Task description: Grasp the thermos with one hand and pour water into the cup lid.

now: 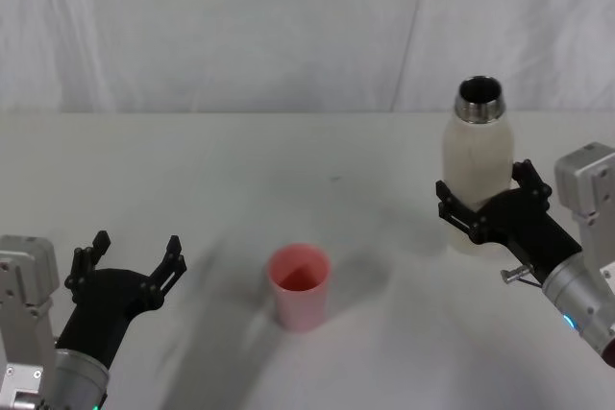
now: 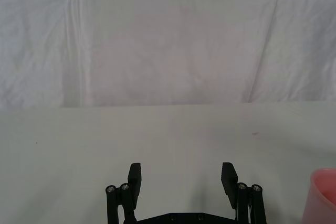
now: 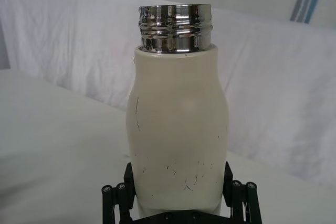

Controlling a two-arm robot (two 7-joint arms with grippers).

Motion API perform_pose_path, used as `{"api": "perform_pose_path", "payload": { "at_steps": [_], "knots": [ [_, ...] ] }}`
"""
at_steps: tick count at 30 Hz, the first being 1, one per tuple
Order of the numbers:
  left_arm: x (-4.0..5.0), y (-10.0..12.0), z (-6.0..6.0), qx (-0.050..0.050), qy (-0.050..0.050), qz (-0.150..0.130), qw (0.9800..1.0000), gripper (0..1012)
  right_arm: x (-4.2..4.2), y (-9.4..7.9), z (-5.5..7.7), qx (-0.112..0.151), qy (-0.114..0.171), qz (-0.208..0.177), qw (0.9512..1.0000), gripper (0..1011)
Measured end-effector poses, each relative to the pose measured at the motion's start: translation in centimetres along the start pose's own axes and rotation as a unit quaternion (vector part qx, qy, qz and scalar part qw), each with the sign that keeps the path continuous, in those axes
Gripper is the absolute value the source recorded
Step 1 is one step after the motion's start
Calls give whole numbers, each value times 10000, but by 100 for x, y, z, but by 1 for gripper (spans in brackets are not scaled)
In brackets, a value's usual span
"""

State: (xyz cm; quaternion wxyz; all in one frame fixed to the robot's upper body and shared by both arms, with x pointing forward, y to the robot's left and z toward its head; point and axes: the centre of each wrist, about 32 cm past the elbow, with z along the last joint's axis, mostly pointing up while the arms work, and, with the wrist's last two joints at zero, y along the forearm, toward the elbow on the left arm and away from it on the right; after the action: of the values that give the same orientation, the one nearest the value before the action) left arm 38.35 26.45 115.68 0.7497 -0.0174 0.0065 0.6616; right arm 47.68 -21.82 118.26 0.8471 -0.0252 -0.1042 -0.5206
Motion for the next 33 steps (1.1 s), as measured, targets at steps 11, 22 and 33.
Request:
{"api": "perform_pose_path", "payload": {
  "at_steps": [11, 22, 33],
  "knots": [
    [0, 0, 0, 0, 0, 0, 10000, 1001, 18, -38, -78, -86, 437, -285, 9986, 952],
    [0, 0, 0, 0, 0, 0, 10000, 1001, 34, -5, -128, -185, 771, -466, 9958, 952],
    [0, 0, 0, 0, 0, 1, 10000, 1001, 61, 44, -147, -204, 873, -555, 9944, 952]
  ]
}}
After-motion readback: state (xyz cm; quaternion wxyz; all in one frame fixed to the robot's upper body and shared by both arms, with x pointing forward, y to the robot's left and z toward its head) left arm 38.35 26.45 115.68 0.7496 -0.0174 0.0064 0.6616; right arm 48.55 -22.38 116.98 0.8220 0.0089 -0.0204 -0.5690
